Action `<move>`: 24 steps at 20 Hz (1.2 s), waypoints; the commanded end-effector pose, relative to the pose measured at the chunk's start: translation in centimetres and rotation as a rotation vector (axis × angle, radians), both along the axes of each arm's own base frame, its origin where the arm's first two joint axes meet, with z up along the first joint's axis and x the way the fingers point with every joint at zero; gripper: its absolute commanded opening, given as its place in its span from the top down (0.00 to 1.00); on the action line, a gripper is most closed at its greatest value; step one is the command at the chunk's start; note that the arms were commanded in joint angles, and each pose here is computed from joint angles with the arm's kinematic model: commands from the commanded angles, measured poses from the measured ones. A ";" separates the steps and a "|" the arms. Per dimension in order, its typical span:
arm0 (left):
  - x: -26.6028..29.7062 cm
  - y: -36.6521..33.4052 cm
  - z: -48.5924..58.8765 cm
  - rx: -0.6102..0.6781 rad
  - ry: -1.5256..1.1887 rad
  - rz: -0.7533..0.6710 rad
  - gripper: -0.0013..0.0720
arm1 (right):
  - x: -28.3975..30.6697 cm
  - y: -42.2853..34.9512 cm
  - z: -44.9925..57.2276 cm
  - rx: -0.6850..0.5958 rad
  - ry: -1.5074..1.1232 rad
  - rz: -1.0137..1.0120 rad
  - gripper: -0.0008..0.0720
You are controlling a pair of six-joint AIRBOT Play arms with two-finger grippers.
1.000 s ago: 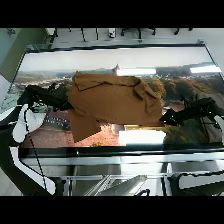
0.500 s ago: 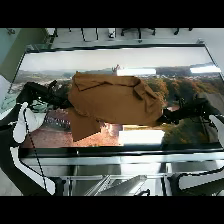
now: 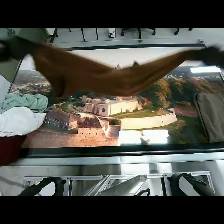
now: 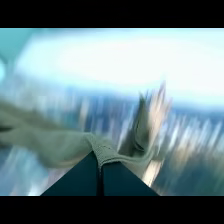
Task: Fold the shirts.
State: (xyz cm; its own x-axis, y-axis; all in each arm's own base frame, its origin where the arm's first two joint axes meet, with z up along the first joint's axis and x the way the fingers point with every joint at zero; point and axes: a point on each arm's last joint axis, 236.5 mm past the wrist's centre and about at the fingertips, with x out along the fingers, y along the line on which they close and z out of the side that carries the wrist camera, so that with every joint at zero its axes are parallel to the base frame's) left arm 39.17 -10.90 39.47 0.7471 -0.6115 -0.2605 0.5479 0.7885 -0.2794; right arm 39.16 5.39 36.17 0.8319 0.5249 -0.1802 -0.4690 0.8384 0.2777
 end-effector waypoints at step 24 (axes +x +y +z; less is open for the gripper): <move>13.0 0.4 -35.8 0.012 0.603 0.203 0.97 | 9.9 -5.0 -38.2 0.056 0.654 -0.254 0.97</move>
